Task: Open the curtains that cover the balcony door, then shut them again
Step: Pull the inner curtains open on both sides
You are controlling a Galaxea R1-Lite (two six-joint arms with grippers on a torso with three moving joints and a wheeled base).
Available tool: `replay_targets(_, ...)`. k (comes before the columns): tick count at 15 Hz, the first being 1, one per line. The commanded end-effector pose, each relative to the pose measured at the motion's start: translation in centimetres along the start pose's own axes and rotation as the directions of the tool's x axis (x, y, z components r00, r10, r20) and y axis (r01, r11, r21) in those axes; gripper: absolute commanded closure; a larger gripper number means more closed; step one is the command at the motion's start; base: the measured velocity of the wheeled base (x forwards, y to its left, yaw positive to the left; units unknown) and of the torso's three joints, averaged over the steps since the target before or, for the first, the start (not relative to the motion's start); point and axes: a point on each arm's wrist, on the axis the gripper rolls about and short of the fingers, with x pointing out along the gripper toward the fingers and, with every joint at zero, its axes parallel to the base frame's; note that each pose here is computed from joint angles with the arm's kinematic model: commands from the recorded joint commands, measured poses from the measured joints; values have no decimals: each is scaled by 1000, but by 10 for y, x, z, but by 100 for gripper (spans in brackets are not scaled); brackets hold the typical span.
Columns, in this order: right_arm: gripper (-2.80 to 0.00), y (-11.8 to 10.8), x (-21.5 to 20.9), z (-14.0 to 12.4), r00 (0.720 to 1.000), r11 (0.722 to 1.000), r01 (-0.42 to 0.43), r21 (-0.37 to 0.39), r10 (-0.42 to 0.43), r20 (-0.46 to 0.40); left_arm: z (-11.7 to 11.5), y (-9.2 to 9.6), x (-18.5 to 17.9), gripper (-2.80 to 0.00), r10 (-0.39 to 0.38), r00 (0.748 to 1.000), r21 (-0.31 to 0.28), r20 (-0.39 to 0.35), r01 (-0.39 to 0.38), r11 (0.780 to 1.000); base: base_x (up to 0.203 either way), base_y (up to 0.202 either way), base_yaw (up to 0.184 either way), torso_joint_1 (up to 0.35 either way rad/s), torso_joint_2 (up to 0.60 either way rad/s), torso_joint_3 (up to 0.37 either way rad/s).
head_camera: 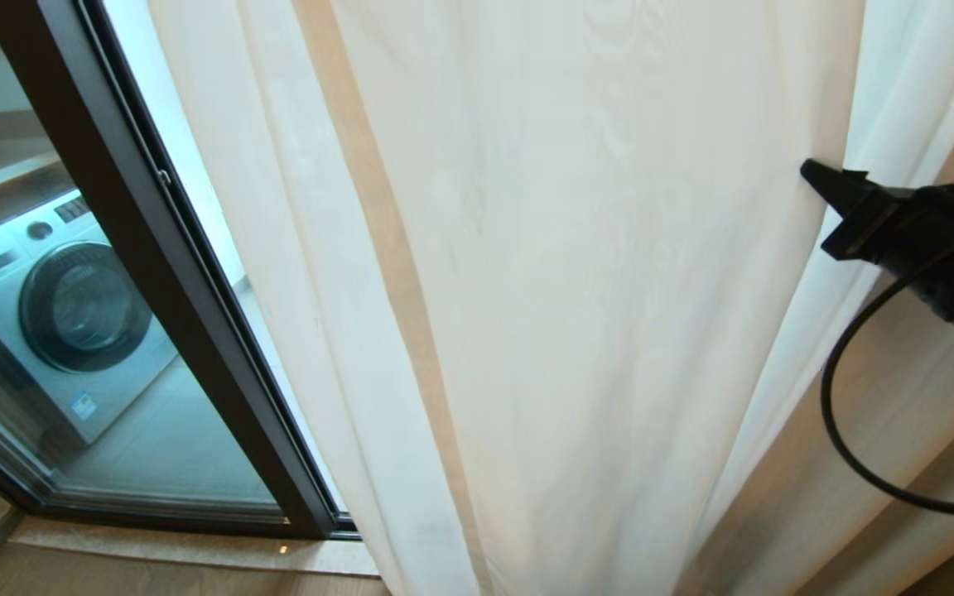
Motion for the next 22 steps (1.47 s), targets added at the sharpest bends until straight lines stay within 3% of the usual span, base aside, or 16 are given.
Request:
replay_targets(1,0,0,0,0,1000,1000,-3,1,3,3,0,0,0,0,0,1000,0,1,0,1000,0,0,0,0,0,0)
replay_targets(12,0,0,-4,16,998,1000,3,-6,-2,59,0,0,0,0,0,1000,0,1,0,1000,0,0,0,0,0,0)
replay_targets(15,0,-6,2,30,986,993,121,-2,-120,120,0,0,0,0,-1,1000,0,1,1,1000,0,0,0,0,0,0)
replay_targets(17,0,-13,1,34,980,988,154,-12,-151,132,0,0,0,0,0,1000,0,1,0,1000,0,0,0,0,0,0)
replay_targets(22,0,-48,-11,47,941,952,300,-63,-285,180,0,0,0,0,0,1000,0,1,0,1000,0,0,0,0,0,0)
